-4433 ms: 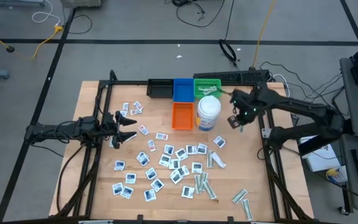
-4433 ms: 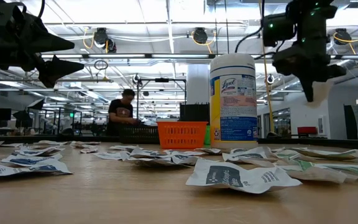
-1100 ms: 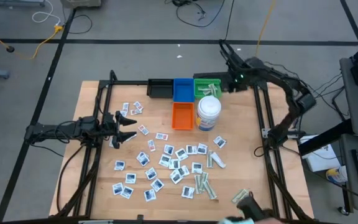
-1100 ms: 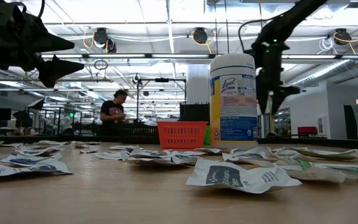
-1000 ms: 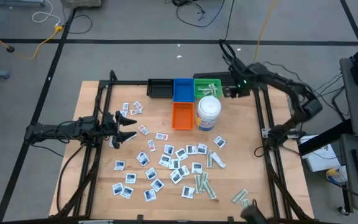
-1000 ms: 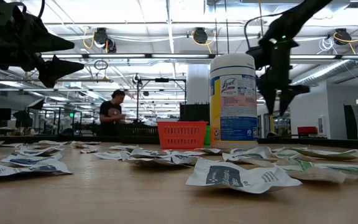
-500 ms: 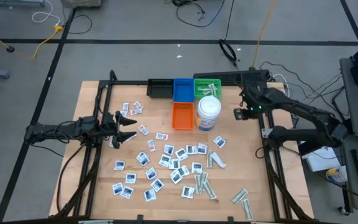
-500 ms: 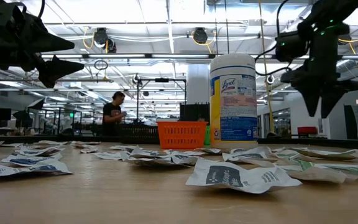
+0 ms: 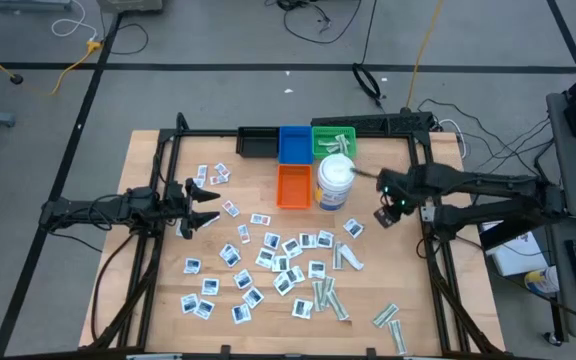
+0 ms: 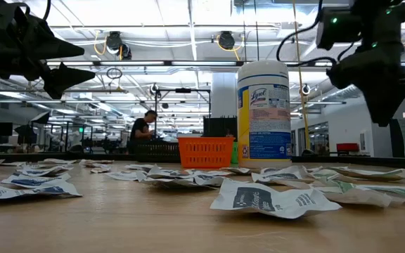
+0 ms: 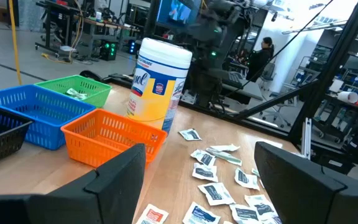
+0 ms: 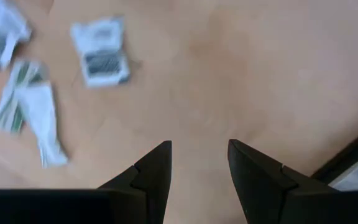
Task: Pick & Place First Aid Supplies
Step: Put the green bandage pack into the green bin
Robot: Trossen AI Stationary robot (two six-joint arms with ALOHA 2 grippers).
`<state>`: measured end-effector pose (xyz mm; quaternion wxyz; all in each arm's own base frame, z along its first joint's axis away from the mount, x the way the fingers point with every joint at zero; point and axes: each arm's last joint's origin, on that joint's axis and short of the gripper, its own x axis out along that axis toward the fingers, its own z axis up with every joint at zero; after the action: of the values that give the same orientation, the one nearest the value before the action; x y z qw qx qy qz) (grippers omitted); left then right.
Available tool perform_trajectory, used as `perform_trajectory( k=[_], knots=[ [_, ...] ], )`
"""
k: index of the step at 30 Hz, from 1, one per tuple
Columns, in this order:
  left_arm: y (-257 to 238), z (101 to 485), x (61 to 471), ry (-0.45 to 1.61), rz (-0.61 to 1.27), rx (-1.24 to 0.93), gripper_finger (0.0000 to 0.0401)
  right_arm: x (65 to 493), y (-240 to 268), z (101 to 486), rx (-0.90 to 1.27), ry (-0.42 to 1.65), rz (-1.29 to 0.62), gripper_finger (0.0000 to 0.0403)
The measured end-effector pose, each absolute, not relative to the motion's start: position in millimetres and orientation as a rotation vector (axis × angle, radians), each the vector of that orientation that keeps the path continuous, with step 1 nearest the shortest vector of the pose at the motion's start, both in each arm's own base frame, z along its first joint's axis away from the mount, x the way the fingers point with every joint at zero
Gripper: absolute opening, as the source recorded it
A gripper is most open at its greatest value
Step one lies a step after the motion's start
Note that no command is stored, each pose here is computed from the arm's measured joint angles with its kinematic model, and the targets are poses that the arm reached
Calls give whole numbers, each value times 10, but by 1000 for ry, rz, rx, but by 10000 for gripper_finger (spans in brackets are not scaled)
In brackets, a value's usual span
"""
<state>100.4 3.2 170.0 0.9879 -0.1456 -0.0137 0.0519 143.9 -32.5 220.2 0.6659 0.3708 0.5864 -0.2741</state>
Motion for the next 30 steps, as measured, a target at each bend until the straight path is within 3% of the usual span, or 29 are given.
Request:
perform_trajectory(
  k=[12, 30],
  knots=[
    [32, 1701, 1004, -28, 104, -292, 306, 1584, 406, 2141, 635, 1407, -342, 150],
    [32, 1702, 1003, -28, 104, -292, 306, 1677, 1502, 1867, 271, 1365, 303, 150]
  ],
)
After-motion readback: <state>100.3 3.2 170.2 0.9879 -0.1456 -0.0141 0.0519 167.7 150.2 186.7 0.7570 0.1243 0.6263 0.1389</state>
